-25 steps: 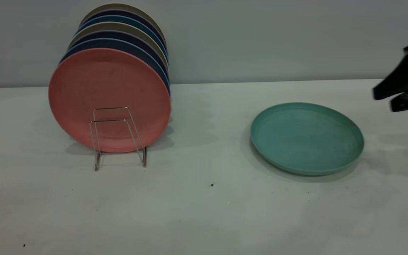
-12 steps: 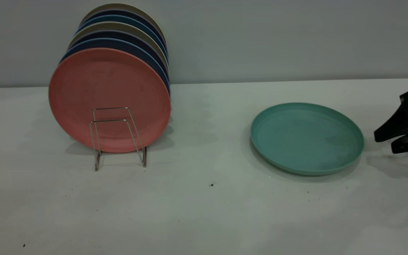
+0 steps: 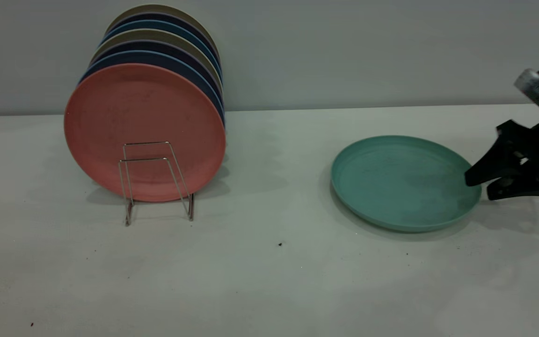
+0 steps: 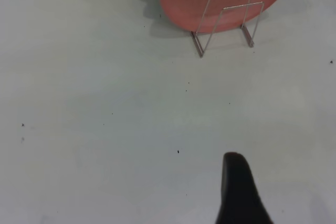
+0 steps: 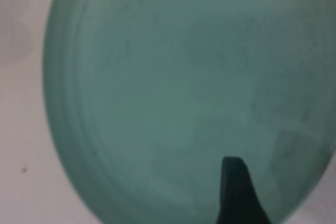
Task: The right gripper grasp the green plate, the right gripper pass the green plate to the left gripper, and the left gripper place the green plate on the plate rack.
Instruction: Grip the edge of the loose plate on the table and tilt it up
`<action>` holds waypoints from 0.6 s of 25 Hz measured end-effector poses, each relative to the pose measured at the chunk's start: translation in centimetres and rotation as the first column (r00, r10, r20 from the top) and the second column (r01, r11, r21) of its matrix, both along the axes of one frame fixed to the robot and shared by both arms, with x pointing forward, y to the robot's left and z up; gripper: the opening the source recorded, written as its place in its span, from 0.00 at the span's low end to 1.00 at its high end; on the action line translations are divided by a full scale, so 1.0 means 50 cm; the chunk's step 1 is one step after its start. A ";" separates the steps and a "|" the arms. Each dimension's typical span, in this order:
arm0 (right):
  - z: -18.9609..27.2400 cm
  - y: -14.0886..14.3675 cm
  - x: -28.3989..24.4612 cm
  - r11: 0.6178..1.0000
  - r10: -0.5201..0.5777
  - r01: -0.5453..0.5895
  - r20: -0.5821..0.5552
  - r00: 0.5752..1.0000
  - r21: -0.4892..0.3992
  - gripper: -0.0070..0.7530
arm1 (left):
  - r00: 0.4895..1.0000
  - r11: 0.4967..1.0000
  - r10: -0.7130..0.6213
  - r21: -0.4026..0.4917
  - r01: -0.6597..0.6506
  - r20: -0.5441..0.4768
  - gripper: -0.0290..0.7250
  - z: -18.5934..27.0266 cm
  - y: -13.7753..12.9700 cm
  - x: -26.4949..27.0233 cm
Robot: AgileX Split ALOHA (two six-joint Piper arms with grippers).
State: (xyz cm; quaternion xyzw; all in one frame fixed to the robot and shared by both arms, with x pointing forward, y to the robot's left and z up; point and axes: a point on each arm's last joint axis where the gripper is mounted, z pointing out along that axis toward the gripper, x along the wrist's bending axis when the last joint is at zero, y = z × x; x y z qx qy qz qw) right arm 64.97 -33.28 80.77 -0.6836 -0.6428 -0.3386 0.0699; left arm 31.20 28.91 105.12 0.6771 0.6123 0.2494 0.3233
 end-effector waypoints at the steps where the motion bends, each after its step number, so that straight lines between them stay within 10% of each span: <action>1: -0.001 0.001 0.002 1.000 -0.004 0.004 0.003 1.000 -0.014 0.63 | 1.000 1.000 0.000 0.000 0.000 0.000 0.66 0.000 0.000 0.000; 15: -0.035 0.023 0.004 0.999 -0.045 0.045 -0.027 0.999 -0.002 0.63 | 1.000 0.999 0.007 0.048 -0.007 0.002 0.66 -0.001 0.007 0.000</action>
